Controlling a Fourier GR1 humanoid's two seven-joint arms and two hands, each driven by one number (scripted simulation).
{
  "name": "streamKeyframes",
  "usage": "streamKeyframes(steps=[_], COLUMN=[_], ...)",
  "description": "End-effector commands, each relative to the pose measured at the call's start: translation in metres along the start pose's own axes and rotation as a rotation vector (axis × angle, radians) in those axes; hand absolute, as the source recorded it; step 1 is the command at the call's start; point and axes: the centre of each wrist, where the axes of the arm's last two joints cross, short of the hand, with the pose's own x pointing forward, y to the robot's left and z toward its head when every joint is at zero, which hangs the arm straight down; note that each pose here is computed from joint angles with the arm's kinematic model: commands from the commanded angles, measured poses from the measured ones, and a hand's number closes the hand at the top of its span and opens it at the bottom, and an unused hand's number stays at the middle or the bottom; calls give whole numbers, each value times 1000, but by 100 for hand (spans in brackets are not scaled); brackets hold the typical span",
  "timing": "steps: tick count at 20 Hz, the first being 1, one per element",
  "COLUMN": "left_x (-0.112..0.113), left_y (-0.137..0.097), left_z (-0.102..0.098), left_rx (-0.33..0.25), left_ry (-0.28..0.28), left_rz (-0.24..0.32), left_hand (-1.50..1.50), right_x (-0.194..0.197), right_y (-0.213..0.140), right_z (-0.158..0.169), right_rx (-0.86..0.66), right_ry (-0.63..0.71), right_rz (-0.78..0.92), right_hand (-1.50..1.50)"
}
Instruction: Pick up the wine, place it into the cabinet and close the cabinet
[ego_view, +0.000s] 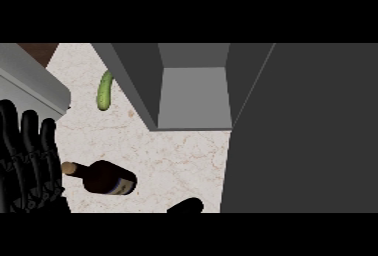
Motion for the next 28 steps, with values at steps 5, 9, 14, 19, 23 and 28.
streamKeyframes(steps=[5,9,14,19,23,28], left_x=[-52,-80,-101,-129,-125,-152], left_y=[17,14,37,41,65,67], left_z=[-5,4,-3,8,16,13], left_rx=[116,131,158,164,154,173], left_ry=[169,174,169,210,210,238], left_rz=[-30,-42,-56,-77,-68,-70], left_hand=[-150,-150,-150,-150,-150,-150], right_x=[9,16,15,-1,14,6], right_y=[-4,-5,-21,-13,-20,-20], right_z=[25,27,23,29,33,25], right_rx=[15,49,61,74,73,51], right_ry=[-38,-22,-11,-9,-9,-15], right_rz=[-40,-37,-36,-63,-53,-70], right_hand=[-150,-150,-150,-150,-150,-150])
